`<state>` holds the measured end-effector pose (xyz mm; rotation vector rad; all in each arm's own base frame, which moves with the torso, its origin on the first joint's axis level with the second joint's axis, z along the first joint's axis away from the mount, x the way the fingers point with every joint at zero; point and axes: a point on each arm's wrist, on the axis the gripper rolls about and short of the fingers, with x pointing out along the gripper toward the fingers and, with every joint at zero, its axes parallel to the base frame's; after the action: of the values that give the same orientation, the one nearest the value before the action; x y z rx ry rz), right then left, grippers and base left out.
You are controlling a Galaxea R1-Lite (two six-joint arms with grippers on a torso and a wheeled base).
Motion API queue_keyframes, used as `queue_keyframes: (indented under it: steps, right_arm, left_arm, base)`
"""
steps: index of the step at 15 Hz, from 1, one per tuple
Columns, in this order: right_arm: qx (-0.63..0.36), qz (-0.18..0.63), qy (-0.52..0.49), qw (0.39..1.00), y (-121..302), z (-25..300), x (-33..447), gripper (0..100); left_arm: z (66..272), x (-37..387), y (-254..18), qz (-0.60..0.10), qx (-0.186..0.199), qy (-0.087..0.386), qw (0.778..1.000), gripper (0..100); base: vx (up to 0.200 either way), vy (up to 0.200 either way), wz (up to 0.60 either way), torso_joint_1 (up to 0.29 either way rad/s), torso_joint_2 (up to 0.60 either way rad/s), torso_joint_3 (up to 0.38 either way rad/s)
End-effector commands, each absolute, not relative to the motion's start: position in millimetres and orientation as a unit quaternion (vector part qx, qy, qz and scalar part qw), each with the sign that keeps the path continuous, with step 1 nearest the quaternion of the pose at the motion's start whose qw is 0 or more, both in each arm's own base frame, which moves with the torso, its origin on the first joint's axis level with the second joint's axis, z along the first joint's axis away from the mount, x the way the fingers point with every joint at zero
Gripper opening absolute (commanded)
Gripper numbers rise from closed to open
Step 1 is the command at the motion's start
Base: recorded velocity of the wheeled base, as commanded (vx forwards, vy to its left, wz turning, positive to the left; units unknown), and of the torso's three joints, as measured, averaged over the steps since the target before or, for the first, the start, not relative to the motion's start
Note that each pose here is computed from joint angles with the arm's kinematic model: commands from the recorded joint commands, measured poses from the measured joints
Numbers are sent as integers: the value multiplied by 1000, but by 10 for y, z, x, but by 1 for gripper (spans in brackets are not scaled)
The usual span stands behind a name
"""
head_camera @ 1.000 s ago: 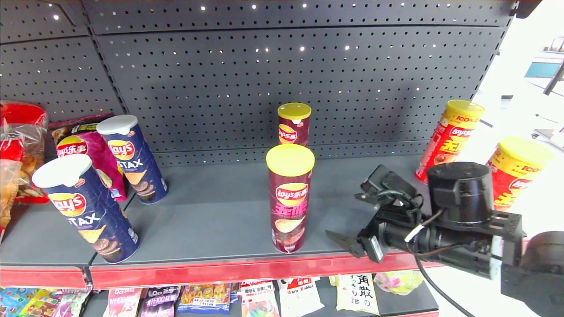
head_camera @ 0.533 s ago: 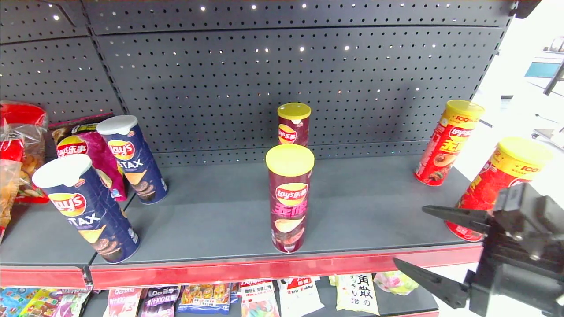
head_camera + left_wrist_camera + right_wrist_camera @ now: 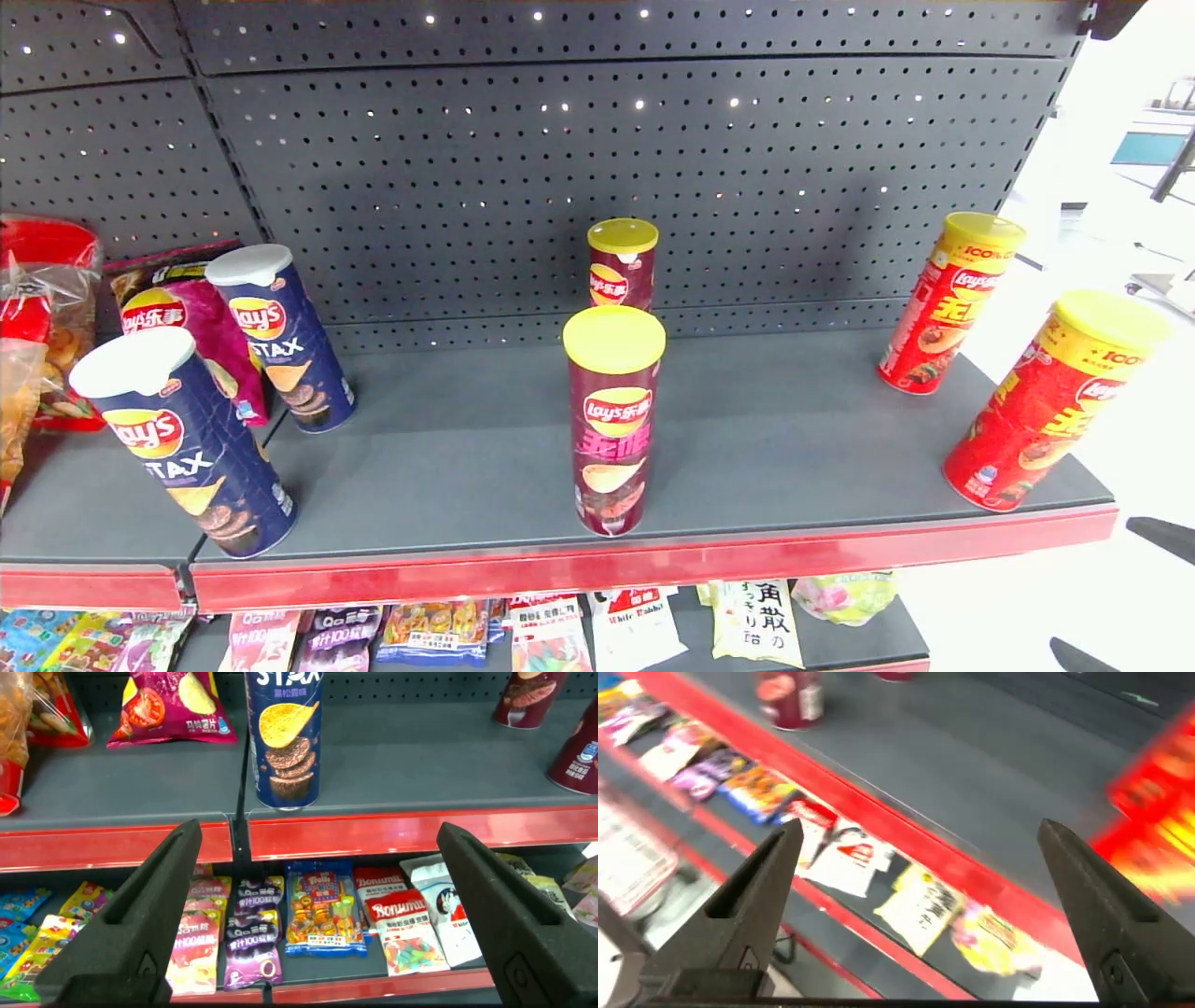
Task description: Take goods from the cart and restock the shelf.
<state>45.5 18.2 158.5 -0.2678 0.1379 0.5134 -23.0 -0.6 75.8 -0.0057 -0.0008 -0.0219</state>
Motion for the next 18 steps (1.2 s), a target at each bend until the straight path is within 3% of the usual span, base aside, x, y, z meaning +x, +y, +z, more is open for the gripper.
queue_keyframes:
  steps: [1,3,7,12,18]
  right_arm:
    - [-116,187,22,975,73,1451,167,100]
    - [-64,97,16,993,28,1375,62,100]
    - [-59,10,10,998,40,1145,-277,100]
    - [10,11,44,999,36,933,-215,100]
    - [-13,53,36,998,45,838,-192,100]
  left_arm:
    - [757,-229,-6,-11,-3,0,1000,100]
    - [757,-229,-6,-12,-3,0,1000,100]
    - [757,-229,-6,-11,-3,0,1000,100]
    - [757,-229,-6,-11,-3,0,1000,100]
    - [757,-229,-6,-11,-3,0,1000,100]
  base:
    - [0,0,0,0,0,0]
    - [0,0,0,0,0,0]
    - [0,0,0,0,0,0]
    - [0,0,0,0,0,0]
    - [0,0,0,0,0,0]
